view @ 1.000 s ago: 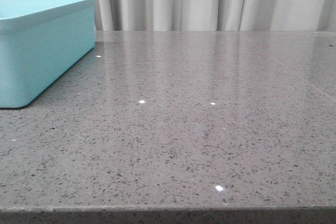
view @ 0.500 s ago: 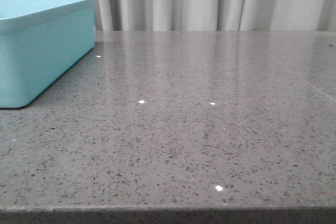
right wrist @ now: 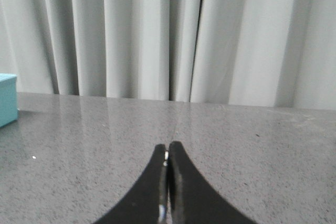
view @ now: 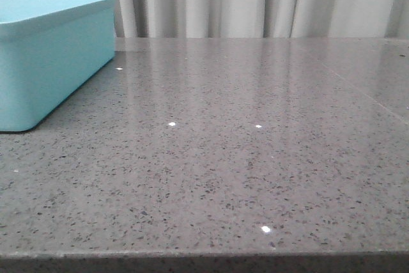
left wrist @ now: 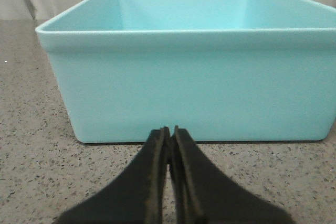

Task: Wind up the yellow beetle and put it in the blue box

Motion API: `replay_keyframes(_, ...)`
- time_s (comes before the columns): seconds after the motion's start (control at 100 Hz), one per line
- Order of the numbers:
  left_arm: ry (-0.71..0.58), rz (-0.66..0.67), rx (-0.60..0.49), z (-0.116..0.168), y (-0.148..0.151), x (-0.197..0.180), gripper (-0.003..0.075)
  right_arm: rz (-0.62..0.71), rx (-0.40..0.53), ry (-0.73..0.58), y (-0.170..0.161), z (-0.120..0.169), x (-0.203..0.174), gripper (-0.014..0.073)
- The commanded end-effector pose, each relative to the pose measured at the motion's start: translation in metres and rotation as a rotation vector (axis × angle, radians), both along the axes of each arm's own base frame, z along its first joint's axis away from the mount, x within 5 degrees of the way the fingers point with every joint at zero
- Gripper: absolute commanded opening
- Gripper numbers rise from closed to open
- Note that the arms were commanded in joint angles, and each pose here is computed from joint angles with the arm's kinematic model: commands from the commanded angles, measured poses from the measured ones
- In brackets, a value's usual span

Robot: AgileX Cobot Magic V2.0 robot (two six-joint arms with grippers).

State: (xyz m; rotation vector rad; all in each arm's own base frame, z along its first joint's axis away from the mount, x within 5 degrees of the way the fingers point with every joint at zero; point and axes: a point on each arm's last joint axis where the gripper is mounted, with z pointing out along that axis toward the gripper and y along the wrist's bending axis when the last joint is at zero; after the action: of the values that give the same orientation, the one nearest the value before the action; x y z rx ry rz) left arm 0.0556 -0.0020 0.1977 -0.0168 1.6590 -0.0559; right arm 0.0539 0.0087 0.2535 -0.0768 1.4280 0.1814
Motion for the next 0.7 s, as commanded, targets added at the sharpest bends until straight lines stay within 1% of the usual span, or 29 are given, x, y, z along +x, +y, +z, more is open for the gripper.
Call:
replay_keyframes(0.0, -0.081, -0.002, -0.017, 0.000, 0.000, -0.001, -0.0019, -0.010, -0.005, -0.091, 0.000, 0.005, -0.002, -0.0067)
replay_keyframes(0.17, -0.081, -0.002, -0.017, 0.000, 0.000, -0.001, -0.0019, -0.058, -0.001, -0.056, -0.003, -0.016, 0.000, -0.0067)
replay_keyframes(0.43, -0.081, -0.002, -0.017, 0.000, 0.000, -0.001, -0.0019, -0.101, 0.042, 0.005, -0.006, -0.040, 0.000, -0.0067)
replay_keyframes(0.51, -0.081, -0.002, -0.017, 0.000, 0.000, -0.001, -0.0019, -0.112, 0.048, 0.040, -0.006, -0.043, 0.000, -0.0067)
replay_keyframes(0.69, -0.081, -0.002, -0.017, 0.000, 0.000, -0.001, -0.0019, -0.118, 0.047, 0.049, -0.007, -0.043, 0.000, -0.0067)
